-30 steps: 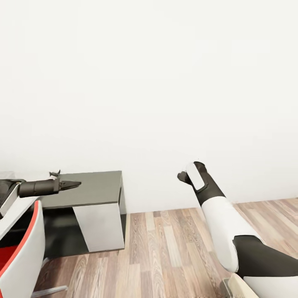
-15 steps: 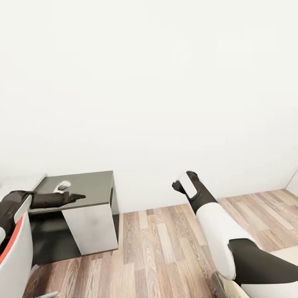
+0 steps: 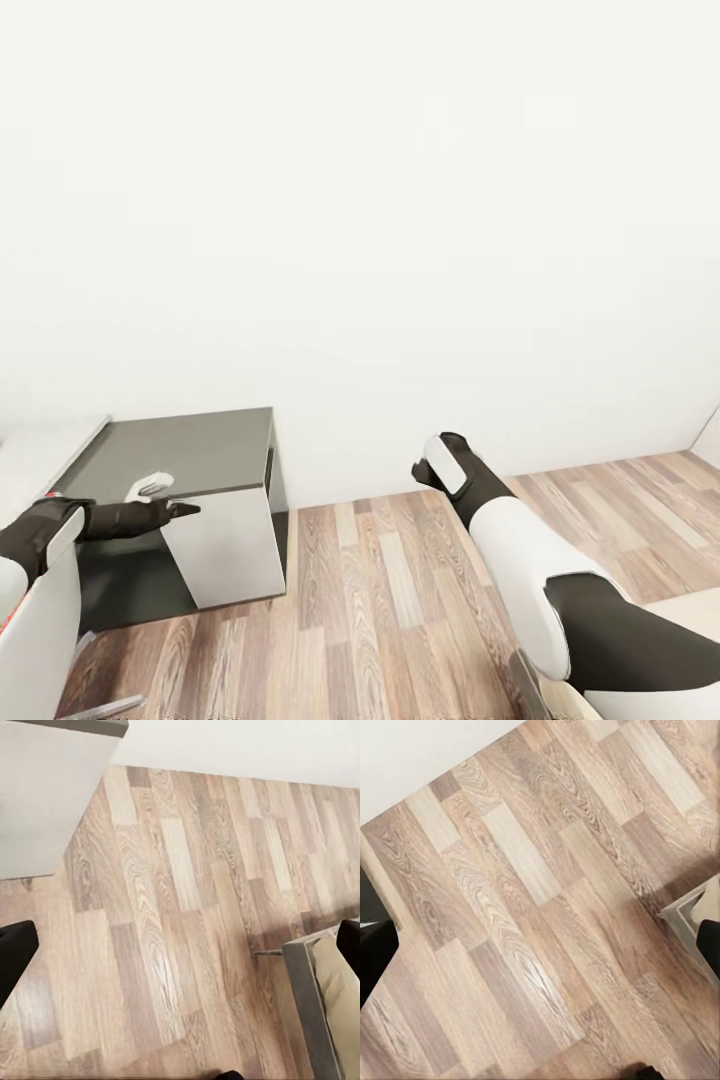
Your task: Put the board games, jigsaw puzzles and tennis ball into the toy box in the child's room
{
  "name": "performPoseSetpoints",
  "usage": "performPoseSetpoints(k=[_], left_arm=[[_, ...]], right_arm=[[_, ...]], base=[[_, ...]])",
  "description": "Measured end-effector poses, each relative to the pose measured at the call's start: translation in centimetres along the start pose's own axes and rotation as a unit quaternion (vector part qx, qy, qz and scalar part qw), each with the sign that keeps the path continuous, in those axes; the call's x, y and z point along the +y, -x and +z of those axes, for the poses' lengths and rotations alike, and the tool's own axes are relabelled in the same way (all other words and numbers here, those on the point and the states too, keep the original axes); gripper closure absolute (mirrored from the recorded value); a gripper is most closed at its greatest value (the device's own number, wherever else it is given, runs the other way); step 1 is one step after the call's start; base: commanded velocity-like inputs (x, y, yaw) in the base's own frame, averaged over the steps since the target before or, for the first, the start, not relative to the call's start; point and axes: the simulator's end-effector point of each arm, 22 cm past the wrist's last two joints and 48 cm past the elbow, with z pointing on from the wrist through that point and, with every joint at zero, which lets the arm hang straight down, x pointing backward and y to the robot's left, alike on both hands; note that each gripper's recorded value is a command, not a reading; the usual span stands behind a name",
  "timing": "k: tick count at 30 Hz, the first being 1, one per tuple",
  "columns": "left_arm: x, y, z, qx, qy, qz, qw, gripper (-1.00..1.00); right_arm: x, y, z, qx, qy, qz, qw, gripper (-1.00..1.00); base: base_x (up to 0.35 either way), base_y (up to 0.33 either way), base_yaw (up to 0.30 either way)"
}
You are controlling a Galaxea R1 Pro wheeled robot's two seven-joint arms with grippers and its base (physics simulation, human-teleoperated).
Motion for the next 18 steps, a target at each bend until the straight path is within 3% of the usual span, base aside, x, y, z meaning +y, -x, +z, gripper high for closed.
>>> performPoseSetpoints(k=[5,9,18], left_arm=[[0.9,-2.9,2.5,0.012,0.022,-0.009,0.9996,-1.00],[2.3,-5.8,4.5,0.028,0.060,-0.012,0.9977,-1.00],[3.8,-11.3,7.1,0.051,0.113,-0.006,0.9923,-1.00]], right_arm=[[0.2,-1.0,1.2,0.004,0.005,0.003,1.0000,-1.00],[0.4,-2.2,2.1,0.015,0.010,0.002,0.9998,-1.00],[-0.8,-5.1,4.2,0.017,0.000,0.017,0.9997,-1.00]], base=[[0.000,0.000,0.000],[0.000,0.000,0.000],[0.000,0.000,0.000]])
